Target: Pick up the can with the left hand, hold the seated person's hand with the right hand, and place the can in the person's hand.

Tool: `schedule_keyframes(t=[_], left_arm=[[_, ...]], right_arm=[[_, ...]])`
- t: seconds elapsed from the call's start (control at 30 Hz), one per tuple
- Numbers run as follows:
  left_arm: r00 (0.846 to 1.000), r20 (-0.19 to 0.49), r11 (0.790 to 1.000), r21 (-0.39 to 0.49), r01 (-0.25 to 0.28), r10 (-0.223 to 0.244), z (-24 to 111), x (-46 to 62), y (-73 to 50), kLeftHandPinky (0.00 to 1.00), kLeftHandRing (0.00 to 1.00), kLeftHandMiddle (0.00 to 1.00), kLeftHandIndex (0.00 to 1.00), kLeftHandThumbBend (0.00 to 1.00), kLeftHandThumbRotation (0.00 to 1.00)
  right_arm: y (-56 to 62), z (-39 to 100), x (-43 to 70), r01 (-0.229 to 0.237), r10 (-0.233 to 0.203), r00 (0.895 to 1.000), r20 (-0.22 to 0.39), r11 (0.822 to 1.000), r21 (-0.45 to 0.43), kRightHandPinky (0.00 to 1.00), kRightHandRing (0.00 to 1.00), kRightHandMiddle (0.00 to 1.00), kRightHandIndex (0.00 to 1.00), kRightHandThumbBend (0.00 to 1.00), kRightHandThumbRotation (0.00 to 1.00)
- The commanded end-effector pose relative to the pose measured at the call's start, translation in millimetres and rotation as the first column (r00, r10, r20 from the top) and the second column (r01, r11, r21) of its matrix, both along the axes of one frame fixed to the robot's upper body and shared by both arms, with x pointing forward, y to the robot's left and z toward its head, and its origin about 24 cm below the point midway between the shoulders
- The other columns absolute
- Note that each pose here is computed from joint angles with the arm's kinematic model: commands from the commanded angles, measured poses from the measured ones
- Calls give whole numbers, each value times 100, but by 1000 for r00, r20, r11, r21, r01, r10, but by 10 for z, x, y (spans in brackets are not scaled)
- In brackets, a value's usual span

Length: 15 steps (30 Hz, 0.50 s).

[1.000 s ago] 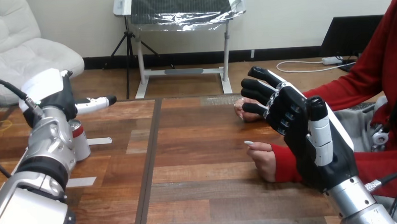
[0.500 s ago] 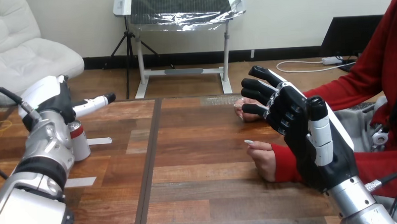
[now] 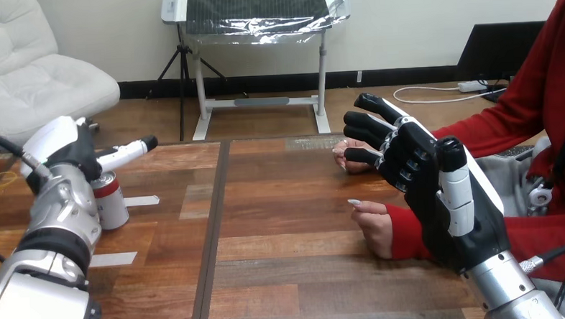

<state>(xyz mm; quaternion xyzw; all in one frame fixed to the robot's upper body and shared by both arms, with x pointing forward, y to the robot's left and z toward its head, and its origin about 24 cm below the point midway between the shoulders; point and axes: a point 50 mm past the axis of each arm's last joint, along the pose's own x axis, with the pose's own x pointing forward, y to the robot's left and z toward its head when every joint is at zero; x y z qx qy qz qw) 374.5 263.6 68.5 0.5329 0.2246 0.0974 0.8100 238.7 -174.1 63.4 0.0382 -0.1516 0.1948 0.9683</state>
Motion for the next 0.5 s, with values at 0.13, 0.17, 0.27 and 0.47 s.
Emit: schedule_keyframes(t=[0.13, 0.17, 0.27, 0.47], left_arm=[[999, 30, 999, 10, -32, 32, 111, 12, 106, 94, 96, 96, 94, 80, 75], [999, 31, 999, 9, -34, 34, 108, 10, 109, 94, 96, 96, 94, 80, 74], [999, 27, 999, 9, -41, 40, 92, -2, 119, 95, 96, 97, 94, 80, 73], [999, 25, 999, 16, -46, 45, 73, -15, 128, 95, 96, 97, 95, 81, 70]], right_arm=[[12, 182, 90, 6, -7, 996, 90, 1000, 13, 80, 88, 86, 89, 83, 100], [12, 183, 90, 7, -8, 996, 88, 1000, 13, 80, 88, 86, 89, 84, 100], [12, 187, 87, 10, -11, 996, 87, 1000, 13, 80, 88, 86, 89, 85, 100], [13, 191, 85, 9, -10, 996, 93, 1000, 12, 80, 88, 87, 89, 85, 100]])
